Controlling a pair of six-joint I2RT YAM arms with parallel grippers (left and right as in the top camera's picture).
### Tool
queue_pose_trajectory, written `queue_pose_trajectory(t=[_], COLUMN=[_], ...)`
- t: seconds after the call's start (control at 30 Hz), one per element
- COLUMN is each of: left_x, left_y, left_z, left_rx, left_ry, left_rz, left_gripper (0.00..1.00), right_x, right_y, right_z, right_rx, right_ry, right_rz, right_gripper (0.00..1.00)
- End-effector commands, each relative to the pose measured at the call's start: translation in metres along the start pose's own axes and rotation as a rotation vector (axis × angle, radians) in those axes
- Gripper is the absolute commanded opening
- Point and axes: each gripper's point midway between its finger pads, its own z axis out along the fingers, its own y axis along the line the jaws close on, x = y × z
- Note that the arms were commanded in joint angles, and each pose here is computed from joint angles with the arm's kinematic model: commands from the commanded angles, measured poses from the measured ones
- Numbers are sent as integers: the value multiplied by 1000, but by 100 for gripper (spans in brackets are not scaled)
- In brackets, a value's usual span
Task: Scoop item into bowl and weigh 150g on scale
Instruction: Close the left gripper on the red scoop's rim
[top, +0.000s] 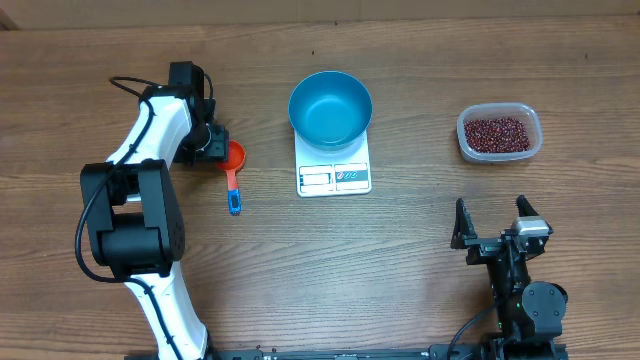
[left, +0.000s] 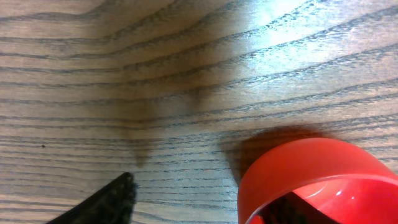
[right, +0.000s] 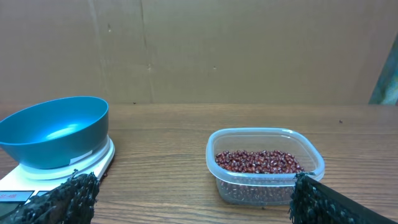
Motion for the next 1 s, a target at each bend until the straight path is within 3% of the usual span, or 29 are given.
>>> queue_pose_trajectory(t=[0.0, 0.97], left_x=[0, -1], left_y=[-4, -12], left_z=[-1, -1], left_rx=[13, 58], left_ry=[-1, -8], left_rz=[1, 1], left_gripper=[59, 14], right_x=[2, 2], right_y=[0, 0], right_z=[0, 0], right_rx=[4, 4], right_ry=[-4, -4], right_rz=[-2, -2], right_gripper=[100, 100])
